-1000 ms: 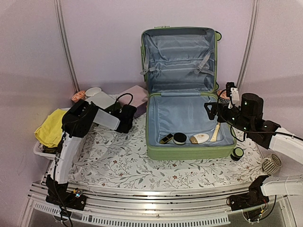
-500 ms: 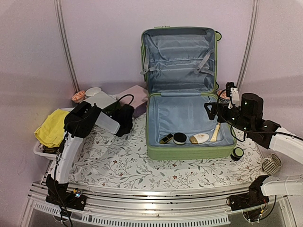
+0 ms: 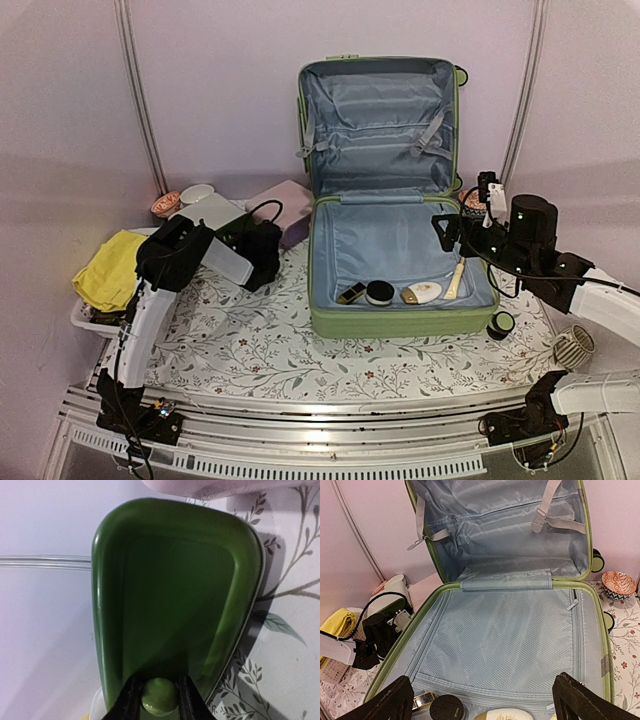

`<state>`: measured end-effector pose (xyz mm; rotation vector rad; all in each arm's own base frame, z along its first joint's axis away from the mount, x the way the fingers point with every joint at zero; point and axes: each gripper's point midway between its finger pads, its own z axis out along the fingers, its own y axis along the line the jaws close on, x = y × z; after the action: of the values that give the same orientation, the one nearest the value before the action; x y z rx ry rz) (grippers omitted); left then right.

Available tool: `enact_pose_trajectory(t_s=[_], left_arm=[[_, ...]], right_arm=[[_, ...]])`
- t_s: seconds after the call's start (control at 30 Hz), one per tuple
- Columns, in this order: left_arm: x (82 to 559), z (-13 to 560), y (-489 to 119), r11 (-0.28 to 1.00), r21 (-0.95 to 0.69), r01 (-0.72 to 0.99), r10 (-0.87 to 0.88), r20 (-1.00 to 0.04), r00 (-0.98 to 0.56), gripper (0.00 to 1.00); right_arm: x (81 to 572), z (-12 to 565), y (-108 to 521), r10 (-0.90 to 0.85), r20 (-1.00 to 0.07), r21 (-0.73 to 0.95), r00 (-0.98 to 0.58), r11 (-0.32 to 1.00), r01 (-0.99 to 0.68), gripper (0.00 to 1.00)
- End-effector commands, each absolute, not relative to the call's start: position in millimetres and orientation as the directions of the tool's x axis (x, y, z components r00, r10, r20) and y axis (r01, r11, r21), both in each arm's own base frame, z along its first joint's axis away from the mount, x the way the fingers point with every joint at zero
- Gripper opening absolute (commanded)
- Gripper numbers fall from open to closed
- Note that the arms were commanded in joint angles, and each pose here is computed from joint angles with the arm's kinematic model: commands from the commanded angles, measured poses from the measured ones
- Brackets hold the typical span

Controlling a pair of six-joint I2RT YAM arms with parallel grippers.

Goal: Open, take out, and arrange the luggage
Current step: Open the drawer of the storage box.

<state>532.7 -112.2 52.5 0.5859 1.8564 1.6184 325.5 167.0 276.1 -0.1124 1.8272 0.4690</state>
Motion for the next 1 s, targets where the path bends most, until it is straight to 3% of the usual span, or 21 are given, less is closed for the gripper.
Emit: enact_pose_trajectory(t_s=[0.0,0.97], left_arm=[[535.1,37.4,-110.1,0.115,0.993,0.023,0.706,-0.066,-0.705,0.17],[438.8,60.7,-171.9,0.105,0.994,-0.005,0.777,-0.085,-0.624,0.13]], right_arm=[[325.4,290.3,165.3,0.180,-0.942,0.268,-0.284,0.911,-0.313,0.99],[325.0,289.1,173.0,0.184,-0.936,0.285,-0.299,0.895,-0.343,0.99]])
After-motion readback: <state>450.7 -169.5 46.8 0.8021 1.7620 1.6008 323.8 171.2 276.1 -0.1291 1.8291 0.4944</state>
